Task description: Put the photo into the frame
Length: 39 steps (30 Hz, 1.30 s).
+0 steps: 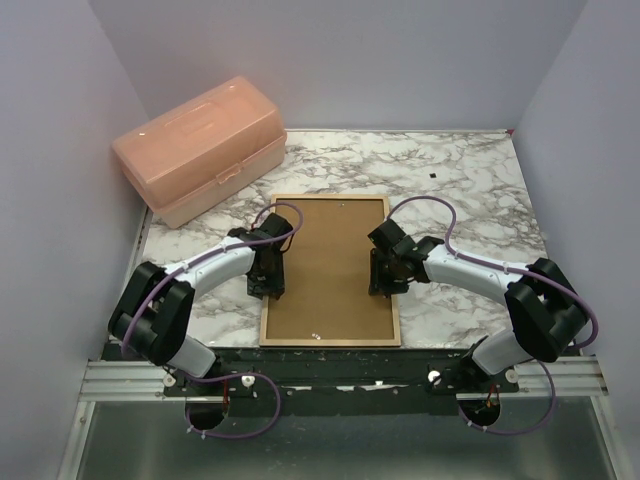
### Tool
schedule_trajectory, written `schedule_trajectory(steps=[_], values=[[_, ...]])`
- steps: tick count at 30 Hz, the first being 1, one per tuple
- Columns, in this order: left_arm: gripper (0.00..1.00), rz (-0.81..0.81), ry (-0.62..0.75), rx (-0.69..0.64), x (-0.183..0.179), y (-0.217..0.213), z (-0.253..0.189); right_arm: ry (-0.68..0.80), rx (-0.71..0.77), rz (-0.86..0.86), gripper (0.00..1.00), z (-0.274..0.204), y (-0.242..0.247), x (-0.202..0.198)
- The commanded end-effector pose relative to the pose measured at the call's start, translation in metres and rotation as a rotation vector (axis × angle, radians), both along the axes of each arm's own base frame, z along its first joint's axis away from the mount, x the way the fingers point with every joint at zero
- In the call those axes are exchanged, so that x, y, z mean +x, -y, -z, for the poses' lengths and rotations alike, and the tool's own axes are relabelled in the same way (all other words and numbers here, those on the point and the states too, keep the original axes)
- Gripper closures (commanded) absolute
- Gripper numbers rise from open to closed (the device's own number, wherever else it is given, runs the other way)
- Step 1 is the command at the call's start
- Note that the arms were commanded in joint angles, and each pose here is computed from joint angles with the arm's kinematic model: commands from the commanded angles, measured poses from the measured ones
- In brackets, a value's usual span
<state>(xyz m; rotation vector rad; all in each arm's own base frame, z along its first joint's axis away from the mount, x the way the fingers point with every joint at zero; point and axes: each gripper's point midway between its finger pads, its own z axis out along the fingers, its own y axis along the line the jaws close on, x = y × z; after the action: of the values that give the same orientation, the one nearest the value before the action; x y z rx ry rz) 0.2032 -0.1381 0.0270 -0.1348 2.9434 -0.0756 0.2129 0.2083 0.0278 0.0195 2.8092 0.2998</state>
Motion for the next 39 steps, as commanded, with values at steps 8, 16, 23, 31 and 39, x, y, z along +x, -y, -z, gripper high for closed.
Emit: schedule_trajectory(steps=[8,16,23,31,39], values=[[0.55,-0.060,0.174,-0.046,0.064,0.004,-0.008,-0.089,-0.030,-0.013,0.53,0.031,0.006,-0.016],[0.61,-0.071,0.178,-0.019,0.065,-0.004,-0.008,-0.092,-0.030,-0.016,0.53,0.034,0.005,-0.016],[0.69,-0.069,0.159,-0.029,0.061,-0.005,-0.003,-0.092,-0.031,-0.018,0.53,0.035,0.005,-0.016],[0.41,-0.045,0.148,-0.110,0.051,0.006,-0.004,-0.095,-0.034,-0.019,0.53,0.037,0.005,-0.016],[0.46,-0.014,0.116,-0.118,0.035,0.009,-0.004,-0.115,-0.014,-0.026,0.53,0.038,0.003,-0.021]])
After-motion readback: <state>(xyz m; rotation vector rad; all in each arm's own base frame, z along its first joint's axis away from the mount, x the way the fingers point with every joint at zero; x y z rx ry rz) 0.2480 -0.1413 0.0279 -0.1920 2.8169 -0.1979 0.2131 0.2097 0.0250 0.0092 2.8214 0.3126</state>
